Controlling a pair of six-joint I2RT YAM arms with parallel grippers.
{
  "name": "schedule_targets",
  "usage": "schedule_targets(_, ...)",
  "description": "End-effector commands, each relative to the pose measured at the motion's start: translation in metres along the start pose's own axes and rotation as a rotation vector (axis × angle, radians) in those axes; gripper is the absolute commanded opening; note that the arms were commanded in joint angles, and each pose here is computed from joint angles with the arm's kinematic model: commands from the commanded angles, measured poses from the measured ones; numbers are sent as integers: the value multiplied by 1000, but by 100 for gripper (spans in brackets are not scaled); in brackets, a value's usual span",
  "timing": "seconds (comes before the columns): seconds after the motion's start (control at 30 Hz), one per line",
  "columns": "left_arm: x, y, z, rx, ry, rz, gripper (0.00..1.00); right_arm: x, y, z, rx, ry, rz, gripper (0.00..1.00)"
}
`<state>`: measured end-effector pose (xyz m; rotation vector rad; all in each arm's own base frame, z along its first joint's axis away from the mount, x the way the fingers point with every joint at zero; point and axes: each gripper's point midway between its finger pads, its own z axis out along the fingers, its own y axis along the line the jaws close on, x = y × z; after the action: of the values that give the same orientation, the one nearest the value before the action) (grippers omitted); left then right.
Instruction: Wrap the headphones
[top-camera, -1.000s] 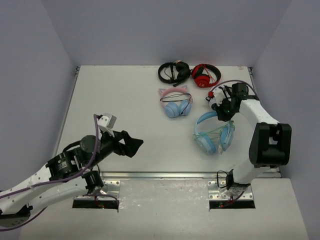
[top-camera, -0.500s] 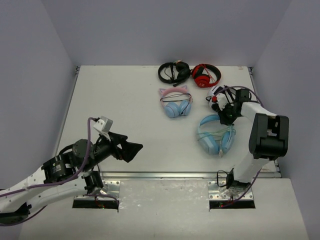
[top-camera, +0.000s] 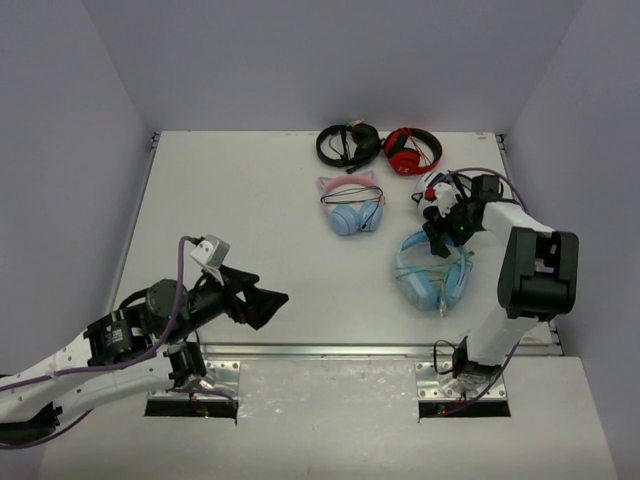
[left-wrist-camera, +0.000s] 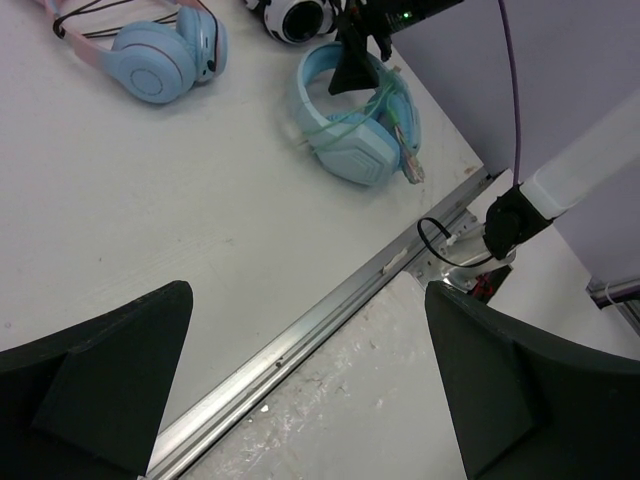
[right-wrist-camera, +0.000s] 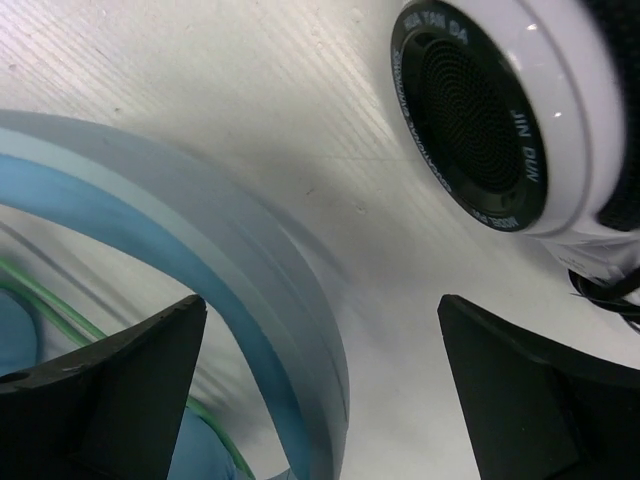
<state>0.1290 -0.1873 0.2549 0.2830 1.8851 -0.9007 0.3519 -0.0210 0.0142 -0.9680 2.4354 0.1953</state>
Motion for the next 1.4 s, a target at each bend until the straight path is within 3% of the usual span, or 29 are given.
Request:
schedule_targets(0.0, -4, -11, 3, 50, -15, 5, 100, -36, -21, -28, 80, -85, 0, 99)
schedule_targets(0.17, -9, -3, 0, 8, -45, -16, 100, -60, -26, -53, 75, -163, 104, 99)
schedule_targets(0.33, -10, 0, 0, -11, -49, -24, 100, -63, -21, -57, -6, -104, 226, 99)
schedule_targets(0.5, -7, 3, 3, -29, -40, -22, 100, -72, -32, -60, 36, -103, 363, 99)
schedule_targets(0.67, -5, 5, 5, -46, -25, -19, 100, -75, -25, -64, 20, -116, 355, 99)
schedule_targets(0.77, -8, 8, 3, -65, -40, -30, 100, -95, -30, -83, 90, -223, 420, 99)
schedule_targets(0.87, -11, 27, 0, -168, -73, -66, 100, -122, -34, -119, 177, -367, 498, 99)
schedule_targets(0.9, -23, 42, -3, -264, -126, -82, 100, -125, -32, -128, 204, -389, 610, 99)
schedule_targets(0.97, -21, 63, -10, -390, -134, -112, 100, -134, -20, -161, 231, -455, 668, 99)
schedule_targets(1.1, -39, 102, -28, -677, -219, -118, 100, -124, 12, -231, 434, -599, 687, 99)
schedule_targets(1.2, -47, 110, -28, -790, -232, -76, 100, -105, 44, -243, 402, -597, 750, 99)
schedule_targets(1.37, -75, 111, -6, -865, -226, 7, 100, -88, 116, -255, 217, -605, 691, 99)
